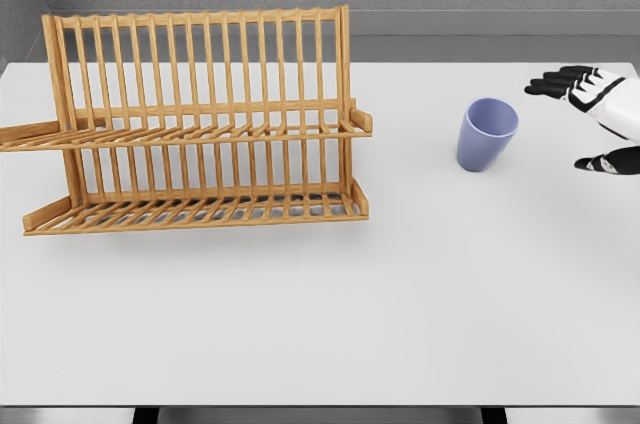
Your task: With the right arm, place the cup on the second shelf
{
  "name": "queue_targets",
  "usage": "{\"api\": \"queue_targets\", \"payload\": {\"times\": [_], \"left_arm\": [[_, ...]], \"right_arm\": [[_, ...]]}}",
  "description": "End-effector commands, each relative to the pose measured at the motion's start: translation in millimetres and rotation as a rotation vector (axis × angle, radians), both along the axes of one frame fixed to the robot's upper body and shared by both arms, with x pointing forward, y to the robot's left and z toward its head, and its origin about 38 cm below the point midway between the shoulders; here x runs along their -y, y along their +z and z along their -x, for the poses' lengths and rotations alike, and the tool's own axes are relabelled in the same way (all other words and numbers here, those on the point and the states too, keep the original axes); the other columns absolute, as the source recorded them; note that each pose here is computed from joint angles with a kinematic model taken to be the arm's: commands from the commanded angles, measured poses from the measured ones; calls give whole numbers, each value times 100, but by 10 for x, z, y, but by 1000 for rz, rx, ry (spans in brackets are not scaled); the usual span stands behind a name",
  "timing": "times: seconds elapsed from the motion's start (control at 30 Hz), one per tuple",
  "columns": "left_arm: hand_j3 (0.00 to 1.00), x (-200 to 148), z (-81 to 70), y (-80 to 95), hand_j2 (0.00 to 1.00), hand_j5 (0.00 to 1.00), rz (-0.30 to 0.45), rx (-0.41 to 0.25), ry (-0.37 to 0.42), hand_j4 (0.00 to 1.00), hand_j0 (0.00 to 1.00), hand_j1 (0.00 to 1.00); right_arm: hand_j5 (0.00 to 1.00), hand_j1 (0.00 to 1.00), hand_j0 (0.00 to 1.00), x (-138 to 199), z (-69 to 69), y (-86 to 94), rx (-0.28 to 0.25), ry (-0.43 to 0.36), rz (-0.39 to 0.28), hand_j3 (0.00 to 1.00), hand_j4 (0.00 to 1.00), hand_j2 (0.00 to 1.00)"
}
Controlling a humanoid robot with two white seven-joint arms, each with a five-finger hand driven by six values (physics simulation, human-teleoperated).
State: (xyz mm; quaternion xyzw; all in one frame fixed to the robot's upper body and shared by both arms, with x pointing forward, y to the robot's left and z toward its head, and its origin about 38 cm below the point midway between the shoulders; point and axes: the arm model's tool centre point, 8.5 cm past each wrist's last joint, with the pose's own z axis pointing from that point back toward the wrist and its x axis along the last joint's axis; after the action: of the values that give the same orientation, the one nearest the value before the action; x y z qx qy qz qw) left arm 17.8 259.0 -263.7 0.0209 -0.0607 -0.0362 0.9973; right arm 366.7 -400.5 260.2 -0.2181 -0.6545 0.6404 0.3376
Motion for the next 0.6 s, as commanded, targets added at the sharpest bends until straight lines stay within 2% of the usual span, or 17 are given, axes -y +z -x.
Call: {"api": "queue_targets", "payload": {"times": [0.0, 0.13, 0.23, 0.27, 0.3, 0.33, 0.37, 0.43, 0.47, 0.57], "left_arm": [[100, 1, -5, 0, 100, 100, 0, 1, 0, 100, 100, 100], [100, 0, 0, 0, 100, 100, 0, 0, 0, 100, 100, 100], [100, 0, 0, 0, 100, 100, 0, 0, 0, 100, 100, 100], [100, 0, 0, 0, 100, 100, 0, 0, 0, 100, 100, 100], [100, 0, 0, 0, 100, 100, 0, 0, 0, 100, 100, 100], [100, 0, 0, 0, 100, 100, 0, 0, 0, 100, 100, 100], [100, 0, 0, 0, 100, 100, 0, 0, 0, 100, 100, 100], [100, 0, 0, 0, 100, 100, 0, 0, 0, 100, 100, 100], [100, 0, 0, 0, 100, 100, 0, 0, 0, 100, 100, 100], [100, 1, -5, 0, 100, 100, 0, 1, 0, 100, 100, 100]], "right_arm": [[100, 100, 100, 4, 3, 5, -3, 0, -2, 100, 100, 100], [100, 100, 100, -18, -5, 68, 17, 5, -20, 100, 100, 100], [100, 100, 100, -8, -21, 72, 10, 5, 6, 100, 100, 100], [100, 100, 100, 9, -26, 36, -20, 5, 33, 100, 100, 100], [100, 100, 100, 51, -89, -3, -93, 6, 112, 100, 100, 100], [100, 100, 100, -10, -222, -27, -157, 29, 177, 100, 100, 100], [100, 100, 100, -79, -297, -62, -192, 51, 209, 100, 100, 100], [100, 100, 100, -355, -505, -146, -247, 121, 261, 100, 100, 100], [100, 100, 100, -448, -579, -188, -257, 137, 260, 100, 100, 100], [100, 100, 100, -501, -708, -272, -285, 136, 260, 100, 100, 100]]}}
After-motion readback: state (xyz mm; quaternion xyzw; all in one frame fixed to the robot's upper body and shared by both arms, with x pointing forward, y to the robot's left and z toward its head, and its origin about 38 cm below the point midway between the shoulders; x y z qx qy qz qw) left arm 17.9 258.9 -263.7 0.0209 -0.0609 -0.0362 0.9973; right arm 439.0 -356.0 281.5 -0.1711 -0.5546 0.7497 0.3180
